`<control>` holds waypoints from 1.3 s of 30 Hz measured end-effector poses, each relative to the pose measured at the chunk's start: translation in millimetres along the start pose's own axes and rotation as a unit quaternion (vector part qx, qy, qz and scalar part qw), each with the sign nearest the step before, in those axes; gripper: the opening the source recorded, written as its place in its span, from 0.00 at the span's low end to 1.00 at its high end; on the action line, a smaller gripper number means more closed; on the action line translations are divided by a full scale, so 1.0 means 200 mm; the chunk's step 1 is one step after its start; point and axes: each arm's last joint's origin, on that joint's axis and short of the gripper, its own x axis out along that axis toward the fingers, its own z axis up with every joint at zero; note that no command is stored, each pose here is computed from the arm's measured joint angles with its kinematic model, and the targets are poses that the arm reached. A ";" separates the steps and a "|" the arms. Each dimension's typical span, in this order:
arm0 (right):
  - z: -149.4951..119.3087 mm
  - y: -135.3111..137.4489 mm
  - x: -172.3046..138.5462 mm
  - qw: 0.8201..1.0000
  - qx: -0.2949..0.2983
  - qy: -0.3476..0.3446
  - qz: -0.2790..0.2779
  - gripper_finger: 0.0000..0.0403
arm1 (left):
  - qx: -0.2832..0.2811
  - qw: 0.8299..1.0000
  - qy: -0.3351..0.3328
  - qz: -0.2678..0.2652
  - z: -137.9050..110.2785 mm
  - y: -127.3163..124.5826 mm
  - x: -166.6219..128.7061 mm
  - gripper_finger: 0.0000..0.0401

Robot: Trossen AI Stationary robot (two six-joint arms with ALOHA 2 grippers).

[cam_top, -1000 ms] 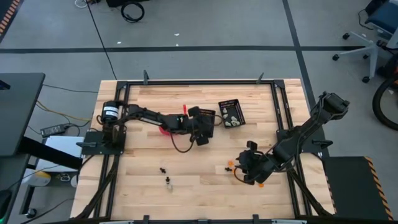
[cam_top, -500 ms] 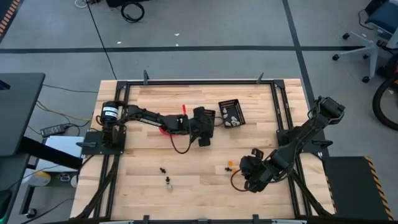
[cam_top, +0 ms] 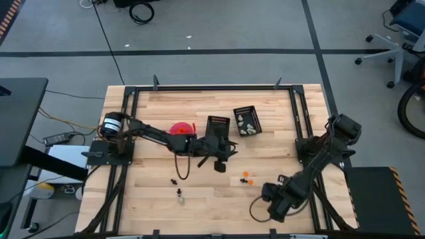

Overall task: Sort Halloween decoration
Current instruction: Put the orange pumpkin toy into the red bowl

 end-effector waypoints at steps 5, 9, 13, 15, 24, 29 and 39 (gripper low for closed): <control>-0.12 0.01 0.00 0.998 -0.034 -0.028 -0.037 0.38 | -0.008 0.998 -0.050 -0.043 0.10 0.01 -0.08 0.39; -0.22 0.02 0.00 0.992 -0.084 -0.077 -0.059 0.38 | -0.020 0.995 -0.069 -0.070 0.11 0.01 -0.12 0.39; -0.26 0.02 0.02 0.989 -0.101 -0.085 -0.069 0.39 | -0.031 0.993 -0.083 -0.077 0.02 -0.06 -0.14 0.39; -0.27 0.02 0.03 0.988 -0.102 -0.084 -0.074 0.41 | -0.043 0.990 -0.115 -0.073 -0.03 -0.10 -0.16 0.39; -0.21 -0.03 0.08 0.988 -0.101 -0.059 -0.100 0.61 | -0.136 0.972 -0.176 -0.074 -0.13 -0.18 -0.42 0.39; -0.19 -0.04 0.08 0.986 -0.134 -0.033 -0.094 0.67 | -0.176 0.966 -0.173 -0.082 -0.14 -0.27 -0.55 0.39; -0.16 -0.05 0.11 0.986 -0.140 -0.038 -0.082 0.60 | -0.185 0.971 -0.137 -0.058 -0.15 -0.38 -0.61 0.39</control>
